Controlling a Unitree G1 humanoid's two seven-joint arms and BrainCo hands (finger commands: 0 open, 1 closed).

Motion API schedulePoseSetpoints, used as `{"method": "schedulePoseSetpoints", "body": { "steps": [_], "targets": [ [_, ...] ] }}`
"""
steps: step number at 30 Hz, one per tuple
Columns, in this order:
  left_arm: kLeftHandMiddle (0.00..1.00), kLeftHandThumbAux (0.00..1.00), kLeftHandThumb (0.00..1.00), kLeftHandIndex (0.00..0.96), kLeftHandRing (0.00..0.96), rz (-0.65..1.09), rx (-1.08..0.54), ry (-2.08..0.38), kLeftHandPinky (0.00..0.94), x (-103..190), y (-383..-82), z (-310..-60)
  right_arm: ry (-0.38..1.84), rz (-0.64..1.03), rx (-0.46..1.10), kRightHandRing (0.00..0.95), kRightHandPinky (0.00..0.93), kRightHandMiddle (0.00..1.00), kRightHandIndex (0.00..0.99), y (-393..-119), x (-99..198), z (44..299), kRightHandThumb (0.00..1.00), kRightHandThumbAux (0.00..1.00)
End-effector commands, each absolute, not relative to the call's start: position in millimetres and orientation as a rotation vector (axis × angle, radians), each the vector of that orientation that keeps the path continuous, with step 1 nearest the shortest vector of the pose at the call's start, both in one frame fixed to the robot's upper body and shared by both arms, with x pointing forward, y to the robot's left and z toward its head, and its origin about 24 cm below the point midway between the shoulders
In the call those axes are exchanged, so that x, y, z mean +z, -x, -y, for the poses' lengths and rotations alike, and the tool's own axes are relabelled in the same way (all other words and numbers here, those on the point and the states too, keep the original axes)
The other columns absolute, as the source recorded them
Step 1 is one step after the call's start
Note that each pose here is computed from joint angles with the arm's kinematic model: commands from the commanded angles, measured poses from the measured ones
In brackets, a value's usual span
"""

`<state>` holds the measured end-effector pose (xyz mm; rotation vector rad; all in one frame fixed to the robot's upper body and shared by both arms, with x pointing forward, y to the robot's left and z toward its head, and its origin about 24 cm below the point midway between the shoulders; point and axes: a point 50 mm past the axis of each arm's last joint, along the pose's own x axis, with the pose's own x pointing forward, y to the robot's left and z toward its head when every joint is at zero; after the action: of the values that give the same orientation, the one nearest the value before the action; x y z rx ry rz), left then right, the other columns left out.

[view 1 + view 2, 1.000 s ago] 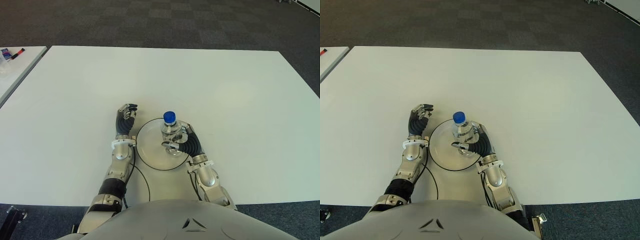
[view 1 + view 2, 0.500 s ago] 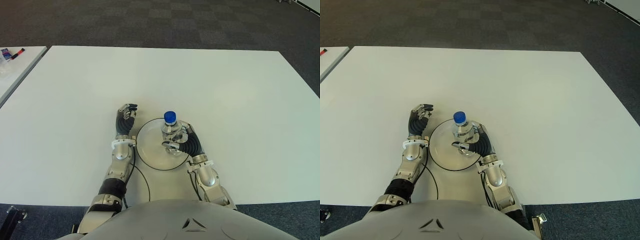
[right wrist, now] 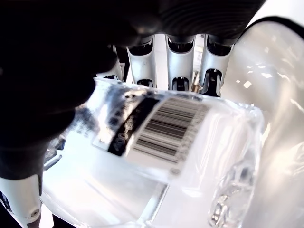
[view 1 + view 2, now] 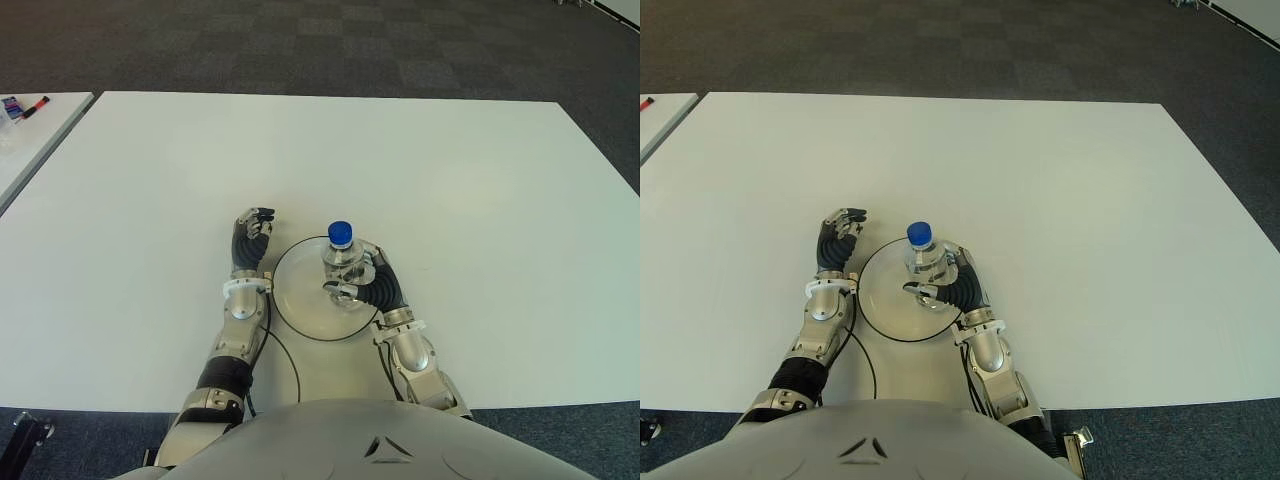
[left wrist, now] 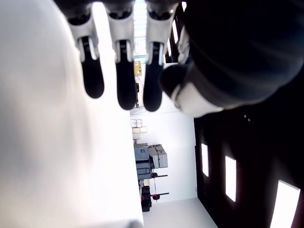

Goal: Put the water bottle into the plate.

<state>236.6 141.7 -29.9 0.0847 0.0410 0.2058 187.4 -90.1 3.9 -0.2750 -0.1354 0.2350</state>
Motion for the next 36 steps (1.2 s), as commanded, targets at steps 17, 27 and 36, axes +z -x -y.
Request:
{"method": "schedulePoseSetpoints", "body": {
  "steps": [17, 27, 36],
  "targets": [
    [0.359, 0.711, 0.718, 0.411, 0.348, -0.055, 0.199, -0.076, 0.342, -30, -238, -141, 0.143, 0.09, 0.314, 0.33, 0.397, 0.327, 0.406, -186, 10, 90, 0.739, 0.706],
    [0.358, 0.711, 0.718, 0.412, 0.348, -0.062, 0.199, -0.078, 0.34, -31, -238, -141, 0.171, 0.087, 0.314, 0.31, 0.382, 0.277, 0.246, -185, 14, 91, 0.756, 0.551],
    [0.364, 0.711, 0.718, 0.411, 0.35, -0.057, 0.203, -0.076, 0.337, -31, -238, -141, 0.207, 0.102, 0.322, 0.302, 0.366, 0.276, 0.221, -185, 14, 92, 0.698, 0.52]
  ]
}}
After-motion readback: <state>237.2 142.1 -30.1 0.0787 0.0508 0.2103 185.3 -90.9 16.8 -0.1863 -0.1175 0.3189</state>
